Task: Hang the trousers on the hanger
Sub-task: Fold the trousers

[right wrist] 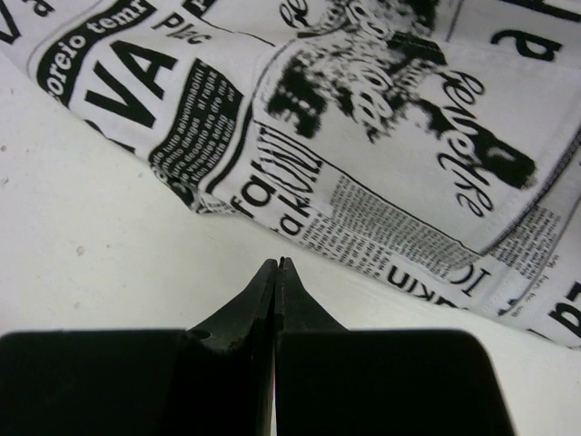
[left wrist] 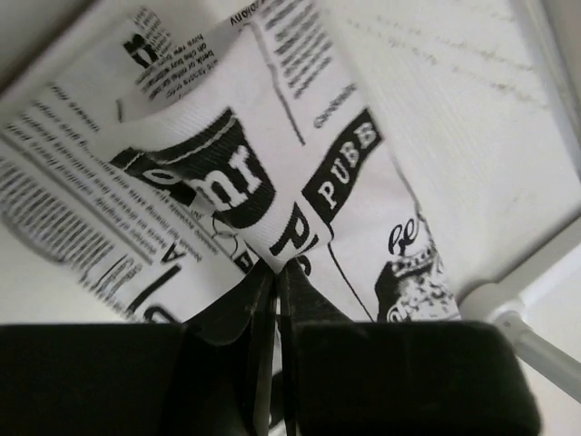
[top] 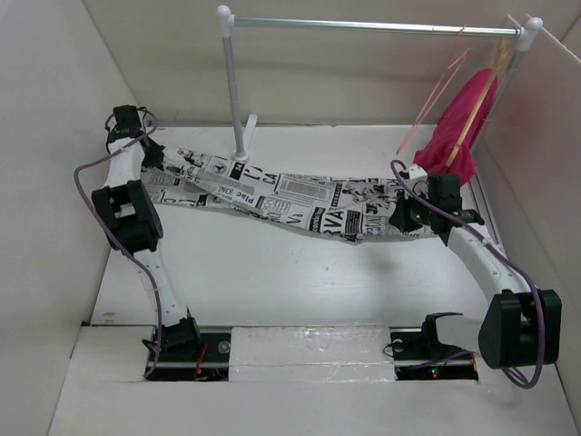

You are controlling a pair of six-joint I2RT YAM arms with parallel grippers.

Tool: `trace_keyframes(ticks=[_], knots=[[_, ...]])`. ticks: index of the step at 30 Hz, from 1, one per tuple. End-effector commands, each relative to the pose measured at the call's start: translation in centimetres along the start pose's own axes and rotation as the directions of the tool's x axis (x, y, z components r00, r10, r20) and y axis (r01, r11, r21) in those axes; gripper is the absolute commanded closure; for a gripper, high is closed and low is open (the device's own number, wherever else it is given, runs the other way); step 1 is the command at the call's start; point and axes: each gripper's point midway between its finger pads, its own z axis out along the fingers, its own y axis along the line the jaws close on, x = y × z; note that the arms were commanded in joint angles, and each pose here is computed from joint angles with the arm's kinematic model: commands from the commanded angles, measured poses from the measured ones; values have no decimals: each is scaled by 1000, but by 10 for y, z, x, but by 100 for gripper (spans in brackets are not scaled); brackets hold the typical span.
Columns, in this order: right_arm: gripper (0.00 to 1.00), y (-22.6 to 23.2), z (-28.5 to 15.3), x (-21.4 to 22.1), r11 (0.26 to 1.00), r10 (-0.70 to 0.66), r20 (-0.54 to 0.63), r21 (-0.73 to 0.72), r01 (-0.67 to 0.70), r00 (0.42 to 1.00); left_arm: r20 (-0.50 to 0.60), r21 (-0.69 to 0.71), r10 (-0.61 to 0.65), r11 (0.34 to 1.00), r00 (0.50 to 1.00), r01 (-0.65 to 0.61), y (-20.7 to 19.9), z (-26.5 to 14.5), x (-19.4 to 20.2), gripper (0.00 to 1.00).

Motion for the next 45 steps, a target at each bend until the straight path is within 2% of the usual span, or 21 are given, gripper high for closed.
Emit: trace_keyframes(ticks=[1,4,7,8,9,13,15,20,22,24,25,26,28,30,34,36,39,40,42,44,45], knots=[[100,-3,0,-8,999,-36,37,-18,37,999,170,-63,41,998,985,-30,0,-69,-43,100],[100,-8,2,-6,999,-34,26,-21,35,999,158,-101,54,994,986,-38,11,-68,-37,98],[100,-20,-1,-1,1000,-25,-5,10,25,1000,97,-185,49,982,994,-31,33,-54,-17,77],[88,-24,-3,-2,999,-25,-9,22,25,1000,85,-212,50,977,995,-31,43,-50,-14,58],[79,-29,-5,-1,999,-12,-13,36,13,1000,66,-234,50,972,997,-33,49,-45,-8,53],[49,-41,-15,-2,998,30,-3,59,-29,1000,42,-276,23,961,999,-10,71,-36,-7,42],[44,-41,-19,-6,997,38,10,60,-39,999,50,-267,29,964,998,-15,69,-39,-10,41],[25,-58,-38,7,983,110,21,146,-112,994,79,-203,100,976,992,-82,41,-57,3,44],[19,-63,-35,29,971,185,17,153,-185,983,53,-121,156,981,986,-149,21,-69,35,49],[16,-75,-37,45,948,263,39,174,-265,964,71,-21,182,983,981,-181,-3,-72,52,68],[13,-74,-31,60,940,302,39,154,-305,952,40,37,209,977,977,-211,-17,-77,80,79],[12,-75,-29,65,920,359,58,145,-364,932,49,71,223,972,974,-226,-27,-78,86,99],[9,-84,-24,63,898,419,138,81,-432,897,17,119,239,964,971,-240,-38,-76,110,100],[7,-82,-13,74,833,543,161,22,-553,824,10,185,262,948,965,-260,-58,-79,124,100],[3,-102,2,60,797,588,247,-12,-604,771,3,164,235,959,972,-232,-54,-60,125,100],[2,-108,9,62,767,621,270,-14,-641,736,-13,118,195,974,981,-192,-38,-47,118,100],[3,-119,17,64,683,694,335,-25,-730,637,-33,8,188,982,982,-188,-14,-23,118,100],[8,-126,18,59,648,710,378,-17,-762,595,-55,-23,193,981,980,-195,-8,-12,123,100],[18,-131,23,60,633,714,397,-14,-774,577,-114,-68,185,979,976,-193,5,-3,131,100],[71,-139,26,66,607,723,399,24,-795,564,-166,-114,183,973,969,-203,20,8,141,100],[86,-140,27,70,598,731,391,27,-801,559,-191,-118,181,972,965,-205,26,11,145,100]])
